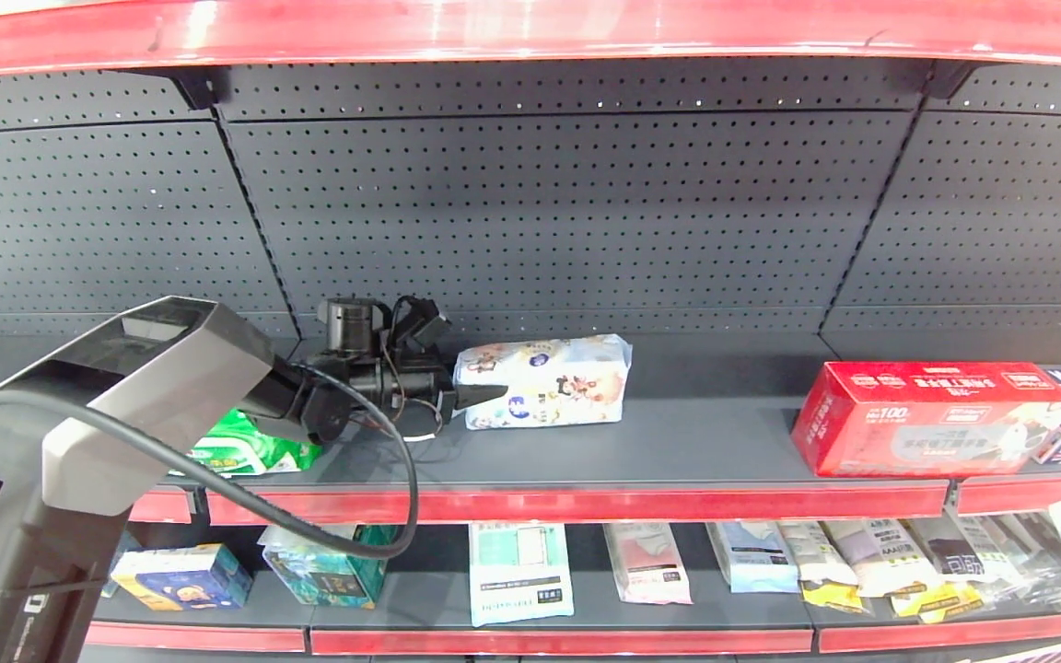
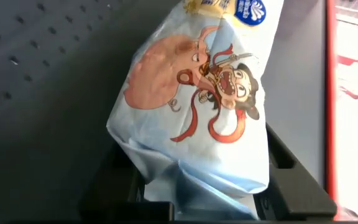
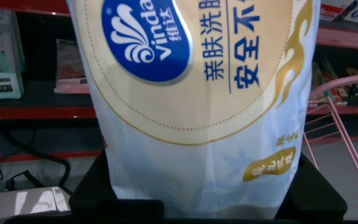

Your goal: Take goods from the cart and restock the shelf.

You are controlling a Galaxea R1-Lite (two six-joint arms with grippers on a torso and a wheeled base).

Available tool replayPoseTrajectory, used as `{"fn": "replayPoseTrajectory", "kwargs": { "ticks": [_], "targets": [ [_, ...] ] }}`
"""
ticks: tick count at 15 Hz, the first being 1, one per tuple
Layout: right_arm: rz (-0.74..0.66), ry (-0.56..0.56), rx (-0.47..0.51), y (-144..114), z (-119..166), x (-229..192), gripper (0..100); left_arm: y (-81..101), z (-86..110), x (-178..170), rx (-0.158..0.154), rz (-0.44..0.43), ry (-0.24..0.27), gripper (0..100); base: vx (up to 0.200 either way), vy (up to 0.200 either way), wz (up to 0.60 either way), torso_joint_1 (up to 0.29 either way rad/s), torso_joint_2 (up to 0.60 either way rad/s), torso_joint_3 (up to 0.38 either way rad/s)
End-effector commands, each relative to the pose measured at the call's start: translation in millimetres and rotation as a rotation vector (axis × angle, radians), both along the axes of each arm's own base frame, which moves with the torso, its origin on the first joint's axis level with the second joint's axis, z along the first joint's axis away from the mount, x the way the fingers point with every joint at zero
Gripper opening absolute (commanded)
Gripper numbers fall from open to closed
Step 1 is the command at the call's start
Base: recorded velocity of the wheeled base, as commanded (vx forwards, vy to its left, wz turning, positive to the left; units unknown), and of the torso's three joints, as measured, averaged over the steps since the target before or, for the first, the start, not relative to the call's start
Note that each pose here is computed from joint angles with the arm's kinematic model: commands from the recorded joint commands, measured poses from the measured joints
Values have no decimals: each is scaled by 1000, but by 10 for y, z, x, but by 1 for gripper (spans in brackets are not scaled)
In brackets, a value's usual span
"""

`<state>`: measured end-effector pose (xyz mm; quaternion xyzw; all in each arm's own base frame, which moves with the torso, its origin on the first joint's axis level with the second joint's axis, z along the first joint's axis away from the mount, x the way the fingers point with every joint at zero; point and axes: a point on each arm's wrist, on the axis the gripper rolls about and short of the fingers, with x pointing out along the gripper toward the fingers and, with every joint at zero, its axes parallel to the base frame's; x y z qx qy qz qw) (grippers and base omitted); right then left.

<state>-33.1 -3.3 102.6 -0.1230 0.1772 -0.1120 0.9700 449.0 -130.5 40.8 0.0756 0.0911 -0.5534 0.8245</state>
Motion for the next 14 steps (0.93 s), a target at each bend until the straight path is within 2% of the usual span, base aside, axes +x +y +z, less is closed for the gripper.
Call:
{"fn": "replayPoseTrajectory", "kwargs": {
  "ticks": [1, 4, 7, 12, 14],
  "targets": [
    [0, 3, 0, 0, -3, 3, 0, 28, 90, -118, 0, -7, 17, 0, 0, 0, 0, 0, 0, 0],
    [3, 3, 0, 0, 1, 4, 0, 85, 151, -206, 0, -1, 30, 0, 0, 0, 0, 0, 0, 0],
    [0, 3, 0, 0, 2, 4, 0, 130, 133, -243, -18, -26, 13, 0, 0, 0, 0, 0, 0, 0],
    [1, 6, 0, 0, 2, 7, 0, 171, 197, -425, -21, -39, 10, 0, 0, 0, 0, 0, 0, 0],
    [1, 6, 0, 0, 2, 7, 0, 188, 161, -502, -21, -43, 16, 0, 0, 0, 0, 0, 0, 0]
  ]
}}
